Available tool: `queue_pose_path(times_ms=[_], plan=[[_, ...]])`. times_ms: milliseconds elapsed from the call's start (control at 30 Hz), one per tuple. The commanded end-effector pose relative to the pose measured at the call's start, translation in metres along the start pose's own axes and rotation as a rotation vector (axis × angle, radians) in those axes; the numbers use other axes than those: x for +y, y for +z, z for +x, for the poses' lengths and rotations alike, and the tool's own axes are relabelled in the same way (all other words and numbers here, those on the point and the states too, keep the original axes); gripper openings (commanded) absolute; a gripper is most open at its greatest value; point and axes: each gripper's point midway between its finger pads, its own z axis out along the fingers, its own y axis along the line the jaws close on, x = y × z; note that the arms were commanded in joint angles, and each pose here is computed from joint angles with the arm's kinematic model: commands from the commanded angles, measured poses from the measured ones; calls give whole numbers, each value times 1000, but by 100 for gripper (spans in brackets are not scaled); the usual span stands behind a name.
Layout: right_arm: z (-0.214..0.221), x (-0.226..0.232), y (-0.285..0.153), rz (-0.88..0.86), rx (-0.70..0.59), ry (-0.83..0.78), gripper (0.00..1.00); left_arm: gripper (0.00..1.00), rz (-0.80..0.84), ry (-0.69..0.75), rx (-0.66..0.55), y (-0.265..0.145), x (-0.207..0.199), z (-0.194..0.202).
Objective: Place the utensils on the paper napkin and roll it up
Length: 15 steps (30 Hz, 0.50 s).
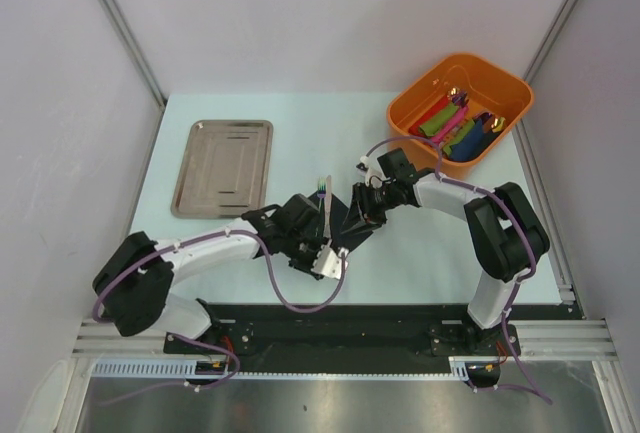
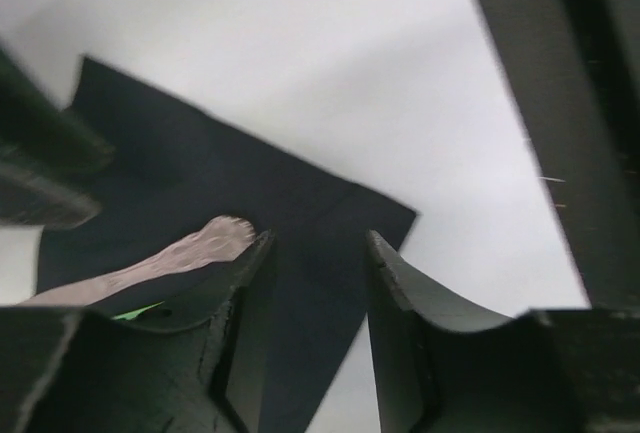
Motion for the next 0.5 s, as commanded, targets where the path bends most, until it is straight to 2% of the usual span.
queue_pose_path(times_ms=[0, 167, 300, 467], plan=[[-4, 9, -4, -23, -18, -45, 37, 47, 119, -19, 22, 10, -31, 2], [-4, 9, -4, -22, -16, -44, 37, 47, 159, -39, 91, 17, -35, 12], [-6, 9, -4, -19, -19, -42, 37, 43, 190, -65, 128, 24, -40, 21], [-5, 6, -4, -16, -20, -37, 37, 43, 180, -82, 131, 28, -35, 21]])
